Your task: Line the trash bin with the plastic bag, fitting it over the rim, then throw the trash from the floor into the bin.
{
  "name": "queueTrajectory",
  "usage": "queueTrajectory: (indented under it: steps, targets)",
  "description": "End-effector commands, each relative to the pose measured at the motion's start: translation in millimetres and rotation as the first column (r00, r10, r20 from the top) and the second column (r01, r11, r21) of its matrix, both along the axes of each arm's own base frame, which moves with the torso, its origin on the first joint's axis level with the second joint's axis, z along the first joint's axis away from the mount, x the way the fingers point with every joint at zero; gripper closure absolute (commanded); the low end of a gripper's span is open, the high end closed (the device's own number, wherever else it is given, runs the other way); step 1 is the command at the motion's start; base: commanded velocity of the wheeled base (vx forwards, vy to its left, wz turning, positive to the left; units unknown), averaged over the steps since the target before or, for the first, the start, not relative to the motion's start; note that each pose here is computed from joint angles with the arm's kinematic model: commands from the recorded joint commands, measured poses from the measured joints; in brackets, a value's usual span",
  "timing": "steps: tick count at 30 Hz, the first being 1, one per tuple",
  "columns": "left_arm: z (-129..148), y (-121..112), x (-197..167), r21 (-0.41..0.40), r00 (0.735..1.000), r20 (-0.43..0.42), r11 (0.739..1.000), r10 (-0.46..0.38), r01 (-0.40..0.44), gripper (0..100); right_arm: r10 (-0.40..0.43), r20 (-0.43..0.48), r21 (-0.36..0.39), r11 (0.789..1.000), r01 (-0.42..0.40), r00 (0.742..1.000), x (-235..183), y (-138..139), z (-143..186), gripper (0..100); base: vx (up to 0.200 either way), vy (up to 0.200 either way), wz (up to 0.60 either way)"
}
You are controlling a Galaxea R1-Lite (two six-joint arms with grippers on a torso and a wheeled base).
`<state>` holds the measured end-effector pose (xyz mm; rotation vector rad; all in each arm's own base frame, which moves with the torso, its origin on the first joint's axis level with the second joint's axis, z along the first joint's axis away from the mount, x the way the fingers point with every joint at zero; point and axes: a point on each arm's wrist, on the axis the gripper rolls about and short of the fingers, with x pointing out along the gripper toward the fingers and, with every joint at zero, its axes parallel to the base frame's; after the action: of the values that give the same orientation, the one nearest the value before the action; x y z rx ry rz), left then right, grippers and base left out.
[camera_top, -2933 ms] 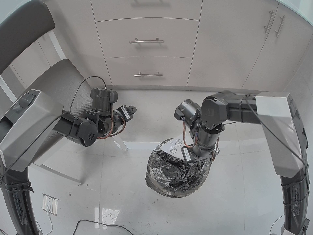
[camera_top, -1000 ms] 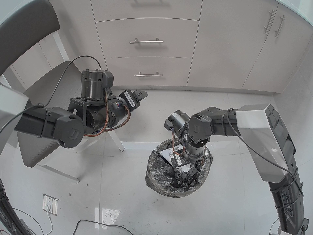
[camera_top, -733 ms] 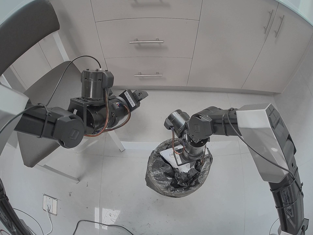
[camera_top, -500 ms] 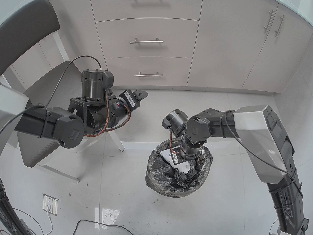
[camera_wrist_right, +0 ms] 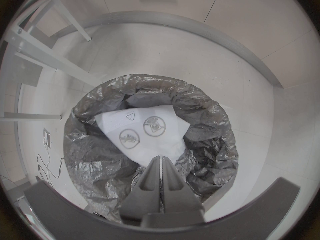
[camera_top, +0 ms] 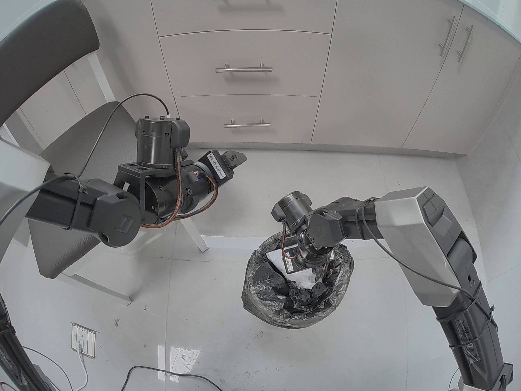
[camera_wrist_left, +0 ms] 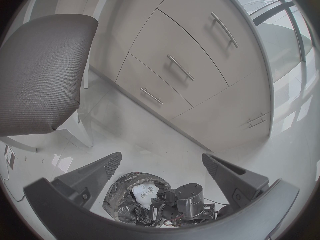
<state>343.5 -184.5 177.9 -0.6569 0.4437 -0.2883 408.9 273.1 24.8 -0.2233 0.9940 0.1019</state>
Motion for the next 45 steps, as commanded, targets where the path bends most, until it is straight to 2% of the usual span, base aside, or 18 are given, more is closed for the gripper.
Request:
queueTrajectory:
  steps: [1, 3, 4, 8, 14, 34, 39, 42, 45]
  targets:
    - [-4, -1, 2, 0.005, 1.0, -0.008, 1.0, 0.0, 0.0, 0, -0.03, -0.001, -0.001, 1.0, 0.03, 1.0, 13, -8, -27, 100, 0.0, 0.0, 0.0]
    - [-4, -1, 2, 0.006, 1.0, -0.01, 1.0, 0.0, 0.0, 0, -0.032, 0.002, 0.002, 0.999, 0.032, 0.999, 14, -9, -29, 100, 0.0, 0.0, 0.0]
    - [-4, -2, 1, 0.006, 1.0, -0.01, 1.0, -0.002, 0.002, 0, -0.046, 0.044, 0.037, 0.998, 0.044, 0.998, 21, -8, -38, 100, 0.0, 0.0, 0.0]
    - [-5, -1, 2, 0.007, 1.0, -0.011, 1.0, 0.0, 0.0, 0, -0.046, 0.066, 0.047, 0.998, 0.043, 0.997, 27, -9, -51, 100, 0.0, 0.0, 0.0]
    - [-5, -1, 2, 0.002, 1.0, -0.013, 1.0, -0.011, 0.011, 0, -0.044, 0.037, 0.027, 0.999, 0.043, 0.998, 26, -8, -75, 100, 0.0, 0.0, 0.0]
    - [-10, -2, 5, 0.008, 1.0, -0.023, 1.0, -0.012, 0.012, 0, -0.079, 0.001, -0.021, 0.997, 0.079, 0.997, 30, -23, -115, 100, 0.0, 0.0, 0.0]
    - [-12, -2, 5, 0.012, 1.0, -0.026, 1.0, -0.01, 0.011, 0, -0.077, 0.012, -0.015, 0.997, 0.077, 0.997, 31, -22, -108, 100, 0.0, 0.0, 0.0]
    - [-12, -2, 5, 0.012, 1.0, -0.027, 1.0, -0.01, 0.011, 0, -0.069, 0.032, -0.001, 0.998, 0.069, 0.997, 30, -18, -92, 100, 0.0, 0.0, 0.0]
    - [-12, -3, 5, 0.013, 0.999, -0.029, 1.0, -0.013, 0.014, 0, -0.068, 0.054, 0.002, 0.998, 0.068, 0.996, 25, -12, -56, 100, 0.0, 0.0, 0.0]
